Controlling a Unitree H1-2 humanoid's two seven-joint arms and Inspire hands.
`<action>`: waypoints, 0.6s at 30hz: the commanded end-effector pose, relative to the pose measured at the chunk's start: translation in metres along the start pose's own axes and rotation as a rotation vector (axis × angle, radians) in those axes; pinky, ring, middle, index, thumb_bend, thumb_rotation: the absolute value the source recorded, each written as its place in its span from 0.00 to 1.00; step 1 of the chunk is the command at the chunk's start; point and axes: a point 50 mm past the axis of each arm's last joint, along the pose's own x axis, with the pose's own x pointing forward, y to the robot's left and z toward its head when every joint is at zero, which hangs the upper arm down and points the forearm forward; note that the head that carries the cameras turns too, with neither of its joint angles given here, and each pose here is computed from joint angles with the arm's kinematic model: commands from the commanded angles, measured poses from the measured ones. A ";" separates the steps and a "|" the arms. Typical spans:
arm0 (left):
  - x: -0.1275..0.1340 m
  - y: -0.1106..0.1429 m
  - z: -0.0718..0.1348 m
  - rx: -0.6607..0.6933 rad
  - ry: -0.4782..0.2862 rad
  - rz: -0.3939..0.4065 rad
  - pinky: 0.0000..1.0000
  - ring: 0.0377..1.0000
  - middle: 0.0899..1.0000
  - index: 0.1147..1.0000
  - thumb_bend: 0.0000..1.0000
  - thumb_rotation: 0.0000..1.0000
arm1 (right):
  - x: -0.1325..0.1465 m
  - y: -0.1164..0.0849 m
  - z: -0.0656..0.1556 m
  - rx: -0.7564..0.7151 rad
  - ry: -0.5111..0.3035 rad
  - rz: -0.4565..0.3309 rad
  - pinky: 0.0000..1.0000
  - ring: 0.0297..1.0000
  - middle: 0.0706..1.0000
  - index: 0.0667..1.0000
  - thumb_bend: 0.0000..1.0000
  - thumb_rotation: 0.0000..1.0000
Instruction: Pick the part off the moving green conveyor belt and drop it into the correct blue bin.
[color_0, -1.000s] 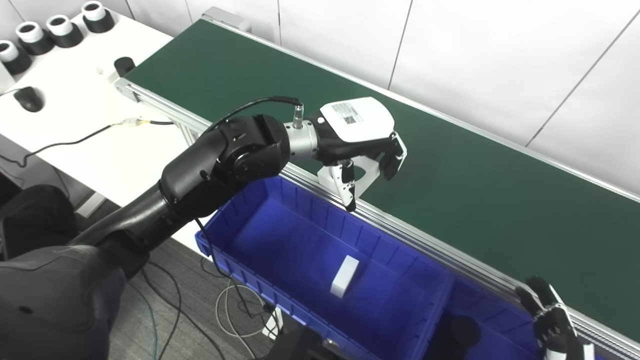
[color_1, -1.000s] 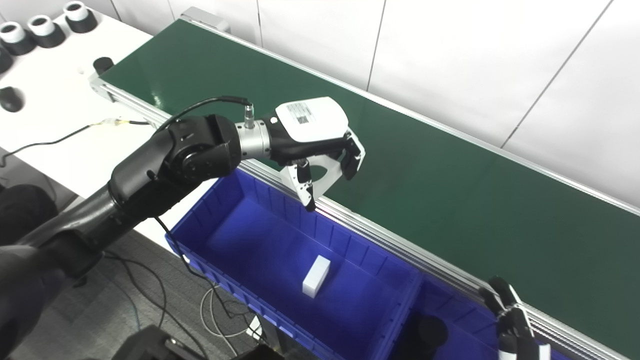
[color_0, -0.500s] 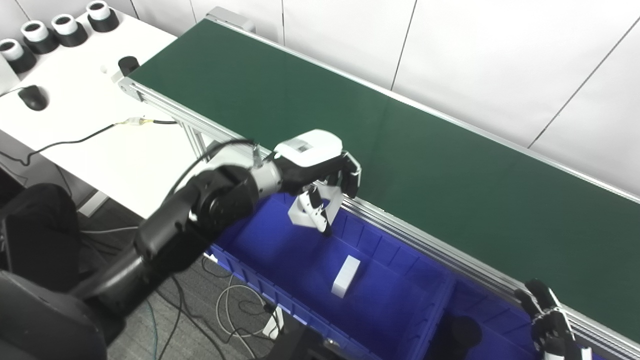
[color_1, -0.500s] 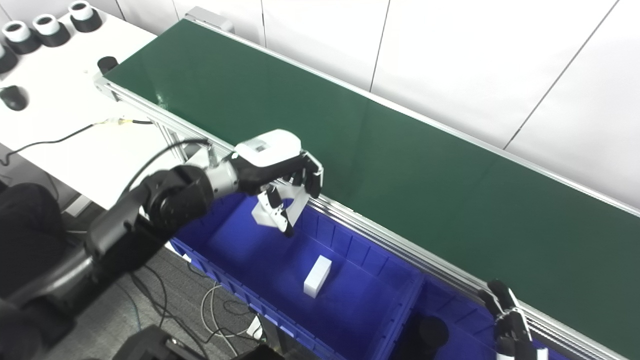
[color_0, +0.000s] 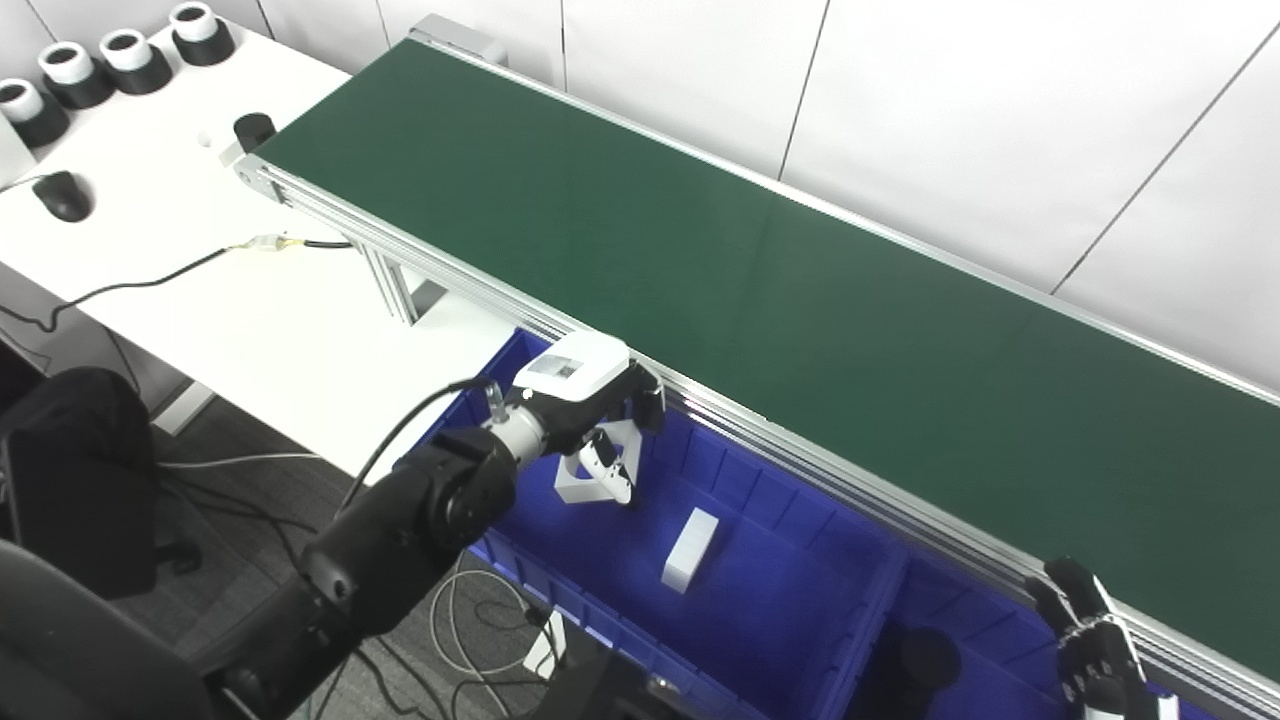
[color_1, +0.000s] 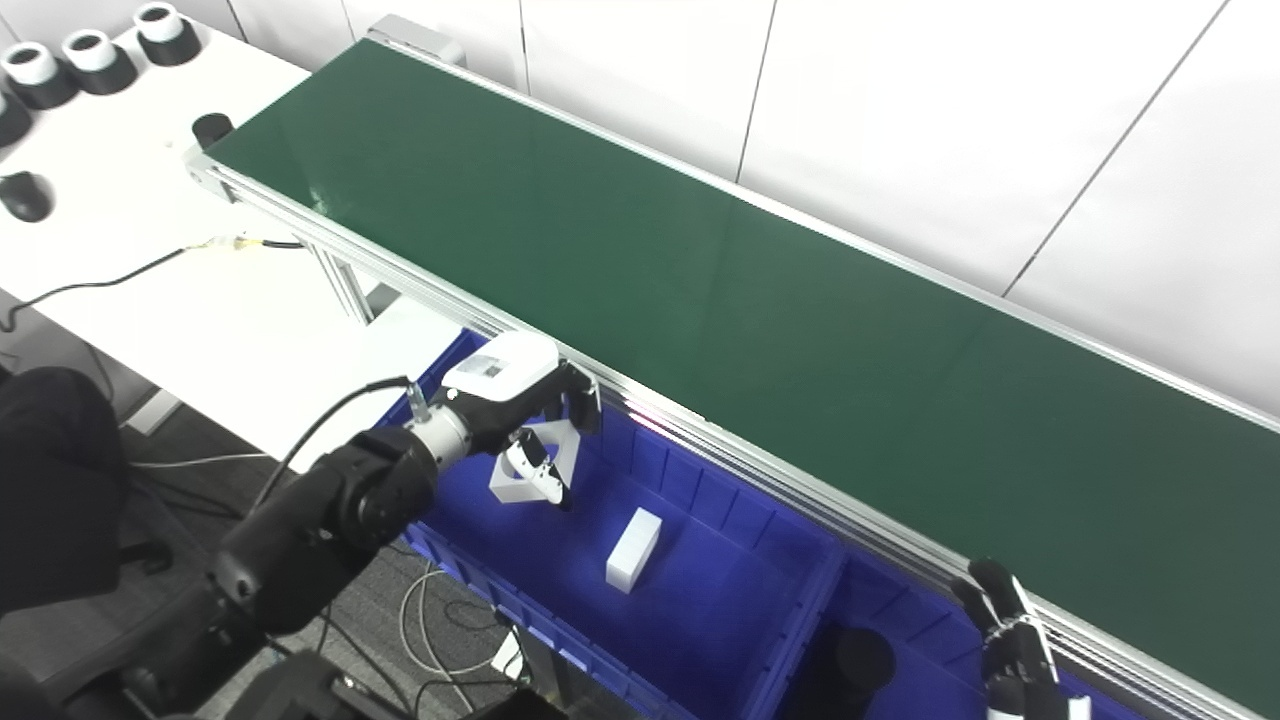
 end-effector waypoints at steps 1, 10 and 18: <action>0.011 0.012 0.003 0.042 -0.042 0.075 0.39 0.40 0.48 0.45 0.50 0.00 | 0.009 -0.002 0.010 -0.004 -0.072 0.001 0.89 0.84 0.87 0.86 0.71 0.93; 0.021 -0.009 -0.004 0.060 -0.021 0.062 0.35 0.39 0.46 0.47 0.50 0.00 | 0.009 -0.002 0.010 -0.010 -0.074 0.005 0.87 0.82 0.86 0.85 0.68 0.94; 0.019 -0.008 -0.003 0.071 -0.016 0.058 0.36 0.40 0.47 0.44 0.50 0.00 | 0.008 -0.001 0.010 -0.002 -0.075 0.008 0.87 0.82 0.86 0.85 0.68 0.93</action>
